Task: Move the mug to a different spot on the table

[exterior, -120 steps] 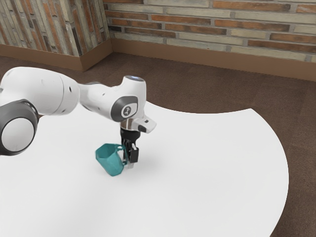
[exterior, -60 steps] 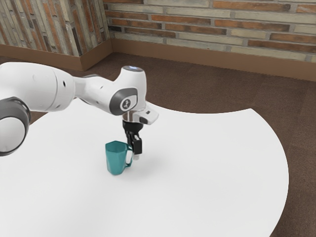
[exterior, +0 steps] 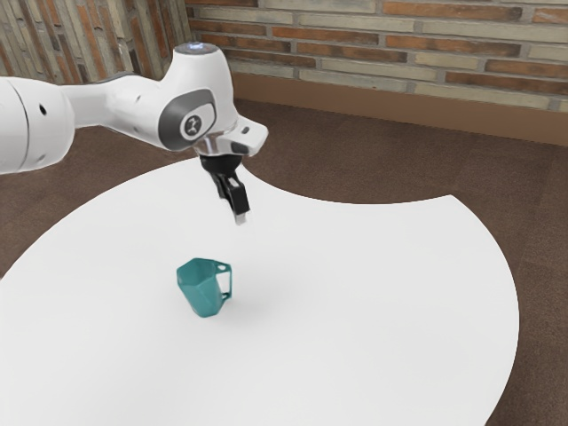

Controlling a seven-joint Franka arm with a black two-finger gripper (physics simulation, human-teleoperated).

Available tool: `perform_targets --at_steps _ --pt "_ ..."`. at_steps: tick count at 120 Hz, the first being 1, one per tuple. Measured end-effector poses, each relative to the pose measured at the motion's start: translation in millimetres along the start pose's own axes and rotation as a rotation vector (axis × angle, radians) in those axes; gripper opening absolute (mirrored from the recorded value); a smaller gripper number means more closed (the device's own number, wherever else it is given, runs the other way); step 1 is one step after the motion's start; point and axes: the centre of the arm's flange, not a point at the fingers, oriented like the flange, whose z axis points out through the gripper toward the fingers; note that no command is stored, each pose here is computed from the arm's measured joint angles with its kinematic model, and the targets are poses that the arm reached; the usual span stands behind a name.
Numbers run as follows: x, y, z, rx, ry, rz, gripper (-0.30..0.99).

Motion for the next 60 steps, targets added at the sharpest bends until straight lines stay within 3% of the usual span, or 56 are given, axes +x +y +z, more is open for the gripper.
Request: perform_targets --at_steps 28,60 --pt "-38.9 -16.7 -79.3 0.049 0.033 -0.196 0.69" --pt "-61.4 -24.1 -98.5 0.043 -0.007 -0.342 0.69"
